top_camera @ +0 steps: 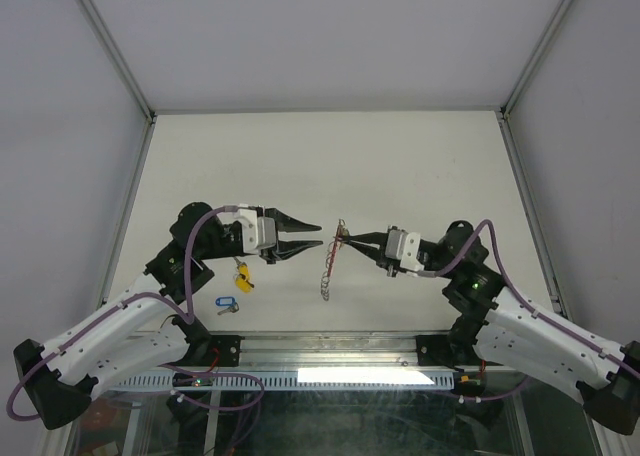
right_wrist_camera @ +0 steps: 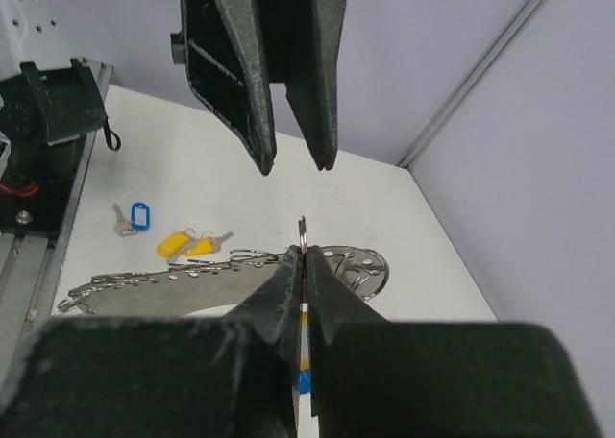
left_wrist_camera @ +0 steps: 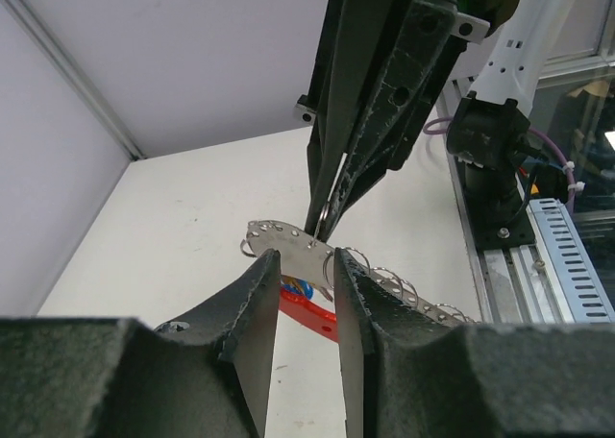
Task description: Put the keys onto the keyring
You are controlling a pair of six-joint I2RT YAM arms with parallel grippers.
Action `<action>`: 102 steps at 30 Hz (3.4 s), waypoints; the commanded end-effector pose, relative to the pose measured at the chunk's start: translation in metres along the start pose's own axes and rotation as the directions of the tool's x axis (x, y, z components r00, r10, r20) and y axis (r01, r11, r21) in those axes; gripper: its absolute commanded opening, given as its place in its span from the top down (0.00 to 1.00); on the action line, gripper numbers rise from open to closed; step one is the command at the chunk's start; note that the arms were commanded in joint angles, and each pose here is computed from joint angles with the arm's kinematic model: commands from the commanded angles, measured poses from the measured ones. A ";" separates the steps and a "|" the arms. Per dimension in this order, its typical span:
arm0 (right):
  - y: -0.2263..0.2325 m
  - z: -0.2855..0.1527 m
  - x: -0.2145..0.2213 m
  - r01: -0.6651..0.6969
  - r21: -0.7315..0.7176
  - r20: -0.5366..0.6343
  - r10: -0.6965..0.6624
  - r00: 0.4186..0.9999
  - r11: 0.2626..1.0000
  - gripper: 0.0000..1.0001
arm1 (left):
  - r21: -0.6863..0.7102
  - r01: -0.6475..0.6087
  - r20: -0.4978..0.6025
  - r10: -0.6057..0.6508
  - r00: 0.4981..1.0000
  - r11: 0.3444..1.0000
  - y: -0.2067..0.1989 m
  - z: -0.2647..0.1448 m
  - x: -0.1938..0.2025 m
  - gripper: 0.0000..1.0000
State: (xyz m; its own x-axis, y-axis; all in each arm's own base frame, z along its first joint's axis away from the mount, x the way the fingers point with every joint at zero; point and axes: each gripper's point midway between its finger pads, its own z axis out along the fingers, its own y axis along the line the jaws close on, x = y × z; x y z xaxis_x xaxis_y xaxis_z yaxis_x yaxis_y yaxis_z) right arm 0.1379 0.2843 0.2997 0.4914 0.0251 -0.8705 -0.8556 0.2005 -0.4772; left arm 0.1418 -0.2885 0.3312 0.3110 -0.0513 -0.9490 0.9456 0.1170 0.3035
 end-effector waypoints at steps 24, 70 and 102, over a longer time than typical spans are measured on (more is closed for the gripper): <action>-0.014 -0.002 -0.072 -0.102 0.015 0.357 0.089 0.930 0.995 1.00 | 0.166 -0.019 0.140 -0.005 0.990 0.986 -0.009 0.018 -0.056 0.73; -0.017 0.004 -0.058 -0.128 0.019 0.296 0.117 0.948 0.992 1.00 | 0.215 -0.031 -0.027 0.038 0.999 0.976 -0.006 0.026 -0.027 0.81; -0.015 0.011 -0.038 -0.145 -0.001 0.187 0.143 0.972 0.989 1.00 | 0.246 -0.022 -0.032 0.031 0.999 0.969 -0.010 0.037 -0.025 0.85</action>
State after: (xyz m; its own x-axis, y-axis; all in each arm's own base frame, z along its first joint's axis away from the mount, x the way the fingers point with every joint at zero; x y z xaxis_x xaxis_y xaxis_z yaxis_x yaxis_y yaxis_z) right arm 0.1329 0.2897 0.3185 0.3426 0.2271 -0.9116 -0.9345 0.1823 -0.3058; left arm 0.1370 -0.3142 0.3251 0.2576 0.0734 -0.9635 0.9635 -0.0943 0.2504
